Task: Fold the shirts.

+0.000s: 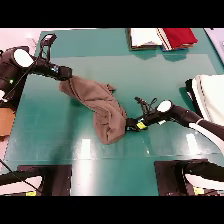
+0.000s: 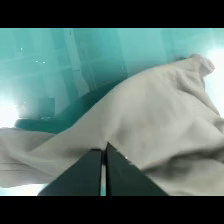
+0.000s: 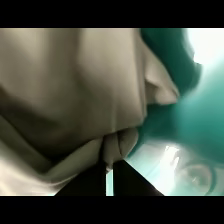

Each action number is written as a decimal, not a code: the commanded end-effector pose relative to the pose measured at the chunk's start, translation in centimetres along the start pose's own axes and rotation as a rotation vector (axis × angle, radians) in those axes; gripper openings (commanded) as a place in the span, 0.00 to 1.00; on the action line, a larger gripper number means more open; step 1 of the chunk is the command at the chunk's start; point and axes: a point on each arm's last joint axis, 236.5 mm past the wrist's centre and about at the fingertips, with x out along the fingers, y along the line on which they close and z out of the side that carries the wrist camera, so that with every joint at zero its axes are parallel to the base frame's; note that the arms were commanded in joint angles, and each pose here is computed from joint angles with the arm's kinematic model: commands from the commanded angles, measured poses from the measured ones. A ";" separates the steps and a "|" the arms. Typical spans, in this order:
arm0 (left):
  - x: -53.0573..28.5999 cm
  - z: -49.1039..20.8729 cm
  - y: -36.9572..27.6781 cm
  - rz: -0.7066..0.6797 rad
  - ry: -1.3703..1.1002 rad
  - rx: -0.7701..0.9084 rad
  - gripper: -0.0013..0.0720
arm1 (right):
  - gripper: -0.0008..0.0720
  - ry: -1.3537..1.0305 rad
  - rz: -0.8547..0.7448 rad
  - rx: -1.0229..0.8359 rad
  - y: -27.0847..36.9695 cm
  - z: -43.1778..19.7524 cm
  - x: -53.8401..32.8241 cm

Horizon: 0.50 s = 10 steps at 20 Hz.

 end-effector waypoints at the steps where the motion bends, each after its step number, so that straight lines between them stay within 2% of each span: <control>1: -0.5 0.0 0.0 0.005 0.000 0.007 0.06 | 0.04 -0.070 -0.046 -0.115 0.9 2.3 -1.1; 4: -5.7 3.2 -0.5 0.040 -0.162 0.056 0.06 | 0.03 -0.189 -0.121 -0.271 2.9 5.0 -7.5; 7: -16.8 7.2 -2.6 0.076 -0.428 0.136 0.06 | 0.03 -0.469 -0.165 -0.383 7.2 8.1 -20.0; 10: -29.1 8.7 -6.2 0.057 -0.669 0.191 0.06 | 0.03 -0.771 -0.167 -0.456 11.9 7.3 -32.7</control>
